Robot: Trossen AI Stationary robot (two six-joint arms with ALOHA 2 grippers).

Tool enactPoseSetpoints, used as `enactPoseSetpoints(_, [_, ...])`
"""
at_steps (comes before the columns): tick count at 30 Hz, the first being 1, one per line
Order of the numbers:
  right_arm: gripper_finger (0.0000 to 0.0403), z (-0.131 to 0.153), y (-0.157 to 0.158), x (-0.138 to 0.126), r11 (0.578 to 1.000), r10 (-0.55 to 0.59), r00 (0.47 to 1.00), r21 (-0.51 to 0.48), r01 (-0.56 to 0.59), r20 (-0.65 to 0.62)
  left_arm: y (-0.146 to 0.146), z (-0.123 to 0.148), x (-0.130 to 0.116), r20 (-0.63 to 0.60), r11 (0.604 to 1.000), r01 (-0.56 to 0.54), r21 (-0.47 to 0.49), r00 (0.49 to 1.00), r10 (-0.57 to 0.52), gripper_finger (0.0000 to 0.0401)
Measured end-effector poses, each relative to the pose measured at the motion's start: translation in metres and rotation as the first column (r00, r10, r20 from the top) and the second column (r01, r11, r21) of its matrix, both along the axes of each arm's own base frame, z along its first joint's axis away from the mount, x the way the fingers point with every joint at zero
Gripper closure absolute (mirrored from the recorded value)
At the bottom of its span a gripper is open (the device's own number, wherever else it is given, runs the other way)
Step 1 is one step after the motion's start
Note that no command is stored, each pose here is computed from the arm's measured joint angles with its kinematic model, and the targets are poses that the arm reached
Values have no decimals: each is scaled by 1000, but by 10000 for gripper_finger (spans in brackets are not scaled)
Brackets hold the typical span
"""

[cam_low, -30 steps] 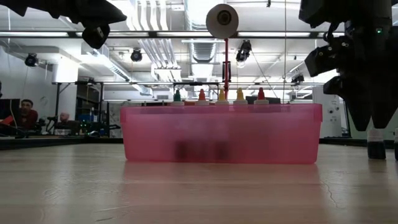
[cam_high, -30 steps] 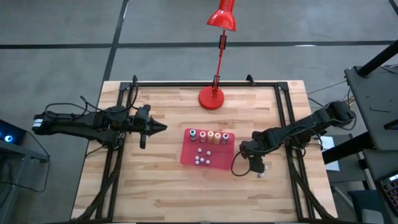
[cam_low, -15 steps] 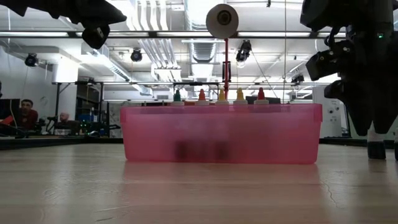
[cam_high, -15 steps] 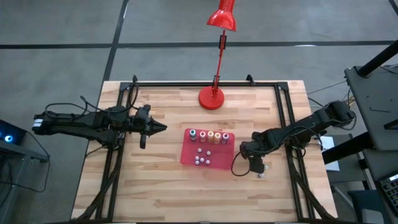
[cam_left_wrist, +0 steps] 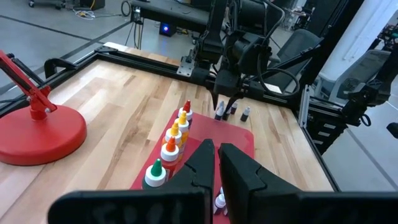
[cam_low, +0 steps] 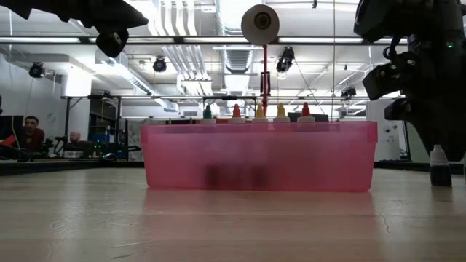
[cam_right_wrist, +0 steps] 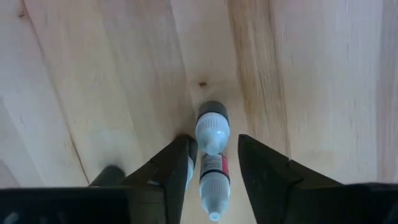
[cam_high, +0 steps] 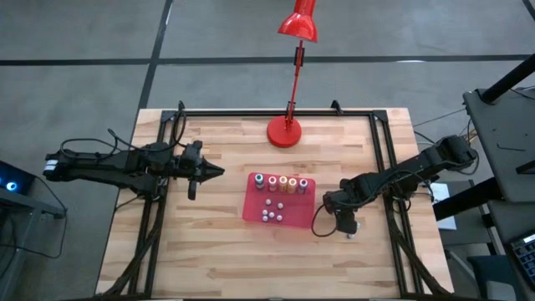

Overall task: Pick & Place food coloring
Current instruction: Put the small black food coloring bottle into the red bin

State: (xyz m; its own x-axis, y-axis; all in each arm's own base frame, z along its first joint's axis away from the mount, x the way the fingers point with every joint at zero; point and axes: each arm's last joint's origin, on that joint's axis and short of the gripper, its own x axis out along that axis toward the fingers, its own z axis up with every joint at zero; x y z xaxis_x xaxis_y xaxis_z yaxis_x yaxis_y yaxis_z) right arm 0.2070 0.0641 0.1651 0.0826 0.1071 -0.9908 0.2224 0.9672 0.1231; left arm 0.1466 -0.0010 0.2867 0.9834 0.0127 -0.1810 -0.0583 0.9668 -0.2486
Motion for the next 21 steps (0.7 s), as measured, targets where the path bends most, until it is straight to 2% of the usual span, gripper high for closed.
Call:
enactPoseSetpoints(7, [279,0,0,1,1000,9,1000,10,-9,5,0,0,0,1,1000,0,-1,1000,0,401])
enactPoseSetpoints(21, [235,1,2,5,1000,9,999,25,-10,49,0,0,0,1,1000,0,-1,1000,0,401])
